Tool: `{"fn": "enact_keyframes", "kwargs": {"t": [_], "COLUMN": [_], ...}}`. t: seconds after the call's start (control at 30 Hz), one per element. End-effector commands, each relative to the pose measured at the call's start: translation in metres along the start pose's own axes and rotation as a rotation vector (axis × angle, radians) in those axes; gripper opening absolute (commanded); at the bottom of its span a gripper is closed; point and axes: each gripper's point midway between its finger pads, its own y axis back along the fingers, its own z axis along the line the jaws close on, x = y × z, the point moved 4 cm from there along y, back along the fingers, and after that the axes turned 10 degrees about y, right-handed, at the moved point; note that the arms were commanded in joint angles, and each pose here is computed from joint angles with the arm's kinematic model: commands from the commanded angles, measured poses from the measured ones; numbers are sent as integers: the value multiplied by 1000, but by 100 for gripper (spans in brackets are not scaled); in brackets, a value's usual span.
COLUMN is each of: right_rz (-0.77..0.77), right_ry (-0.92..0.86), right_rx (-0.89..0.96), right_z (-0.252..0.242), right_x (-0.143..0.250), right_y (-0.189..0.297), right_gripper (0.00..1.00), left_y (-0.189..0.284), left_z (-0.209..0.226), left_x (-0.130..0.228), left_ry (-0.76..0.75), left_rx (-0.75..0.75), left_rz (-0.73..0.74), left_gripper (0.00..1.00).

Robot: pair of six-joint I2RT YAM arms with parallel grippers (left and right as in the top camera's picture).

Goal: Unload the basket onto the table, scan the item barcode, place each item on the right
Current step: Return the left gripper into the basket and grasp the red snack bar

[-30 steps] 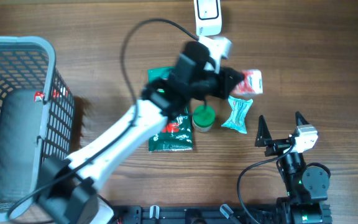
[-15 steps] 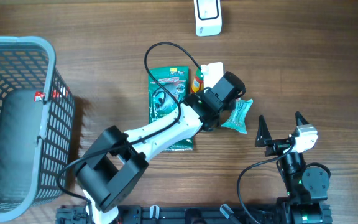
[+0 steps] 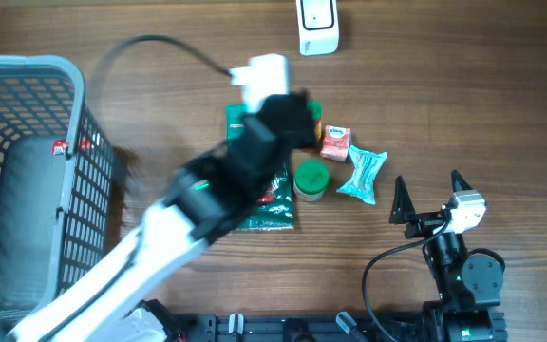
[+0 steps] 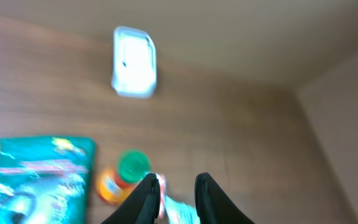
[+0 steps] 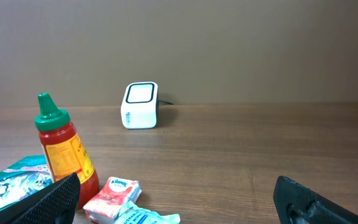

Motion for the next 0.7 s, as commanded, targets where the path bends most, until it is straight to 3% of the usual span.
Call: {"fn": "enact_keyframes", "kwargs": {"t": [0.0, 0.1, 0.23, 0.4, 0.5, 0.67], "right_rz": [-3, -3, -3, -3, -3, -3], "right_ry": [11, 11, 11, 11, 11, 11], "right_rx": [6, 6, 6, 6, 6, 6], "right_z": [0, 0, 0, 0, 0, 0], "right_x": [0, 0, 0, 0, 0, 0], "right_y": [0, 0, 0, 0, 0, 0], "right_gripper": [100, 99, 100, 100, 100, 100], "left_y": [60, 111, 160, 205, 206, 179], "left_z": [35, 81, 134, 196, 234, 298], "left_x": [-72, -117, -153, -174, -179, -182], "left_ry": [68, 148, 254, 413, 480, 703], "left_rx": [-89, -208, -345, -558, -643, -606], "left_rz": [-259, -444, -622, -812, -776, -593], "left_gripper": [24, 32, 43, 49, 56, 56]}}
